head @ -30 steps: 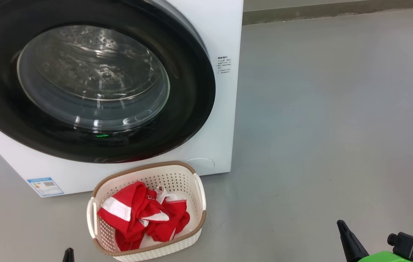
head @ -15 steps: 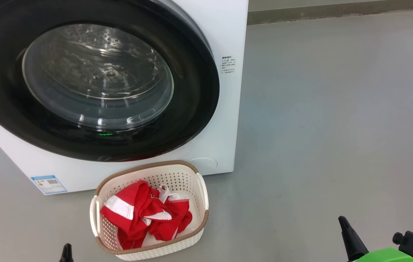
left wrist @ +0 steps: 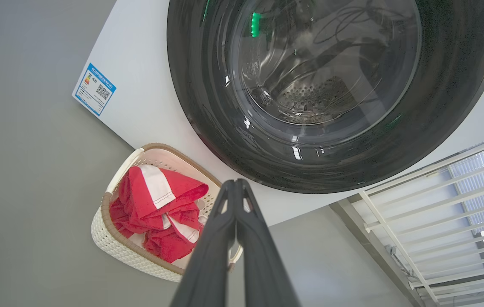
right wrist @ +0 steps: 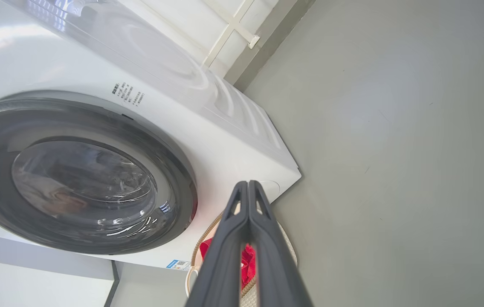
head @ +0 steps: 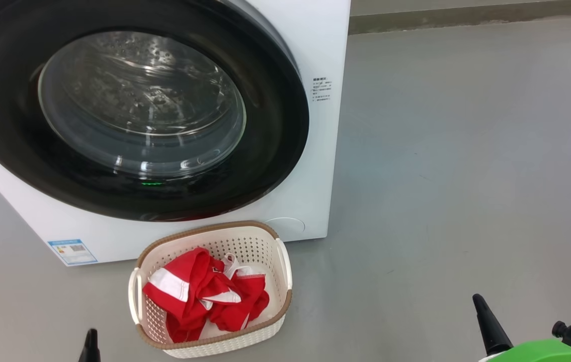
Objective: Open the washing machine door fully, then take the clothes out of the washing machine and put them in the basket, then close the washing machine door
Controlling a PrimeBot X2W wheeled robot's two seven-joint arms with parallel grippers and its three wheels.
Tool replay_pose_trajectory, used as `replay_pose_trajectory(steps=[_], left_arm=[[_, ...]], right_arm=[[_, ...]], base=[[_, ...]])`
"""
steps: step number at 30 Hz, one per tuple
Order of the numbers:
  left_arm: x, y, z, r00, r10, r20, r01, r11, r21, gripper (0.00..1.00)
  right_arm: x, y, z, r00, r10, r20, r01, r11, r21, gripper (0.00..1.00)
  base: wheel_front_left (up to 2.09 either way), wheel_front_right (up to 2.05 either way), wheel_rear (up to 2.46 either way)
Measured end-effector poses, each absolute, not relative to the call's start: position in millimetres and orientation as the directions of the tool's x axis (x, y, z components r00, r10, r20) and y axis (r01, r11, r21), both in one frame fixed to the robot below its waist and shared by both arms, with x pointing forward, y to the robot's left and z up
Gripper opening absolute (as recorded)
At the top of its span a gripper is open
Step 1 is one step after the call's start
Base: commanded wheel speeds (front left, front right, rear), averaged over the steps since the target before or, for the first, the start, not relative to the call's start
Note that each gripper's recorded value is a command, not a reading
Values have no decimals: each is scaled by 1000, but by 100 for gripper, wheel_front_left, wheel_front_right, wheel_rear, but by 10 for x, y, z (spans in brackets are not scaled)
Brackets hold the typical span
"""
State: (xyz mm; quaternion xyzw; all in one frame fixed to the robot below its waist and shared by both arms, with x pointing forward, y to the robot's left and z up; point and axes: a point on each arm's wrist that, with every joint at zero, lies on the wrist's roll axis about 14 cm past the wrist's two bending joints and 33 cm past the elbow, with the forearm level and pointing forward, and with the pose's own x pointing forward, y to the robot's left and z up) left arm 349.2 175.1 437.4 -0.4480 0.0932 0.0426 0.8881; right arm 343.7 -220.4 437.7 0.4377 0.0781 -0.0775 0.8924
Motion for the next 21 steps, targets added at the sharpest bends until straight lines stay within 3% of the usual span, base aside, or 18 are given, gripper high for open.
replay_pose_trajectory(steps=[21], left_arm=[[3582, 1782, 4484, 983, -11, -181, -162, 400, -902, 0]], right_arm=[[3573, -2177, 4530, 983, -64, -171, 182, 415, 891, 0]], base=[[0, 0, 0]])
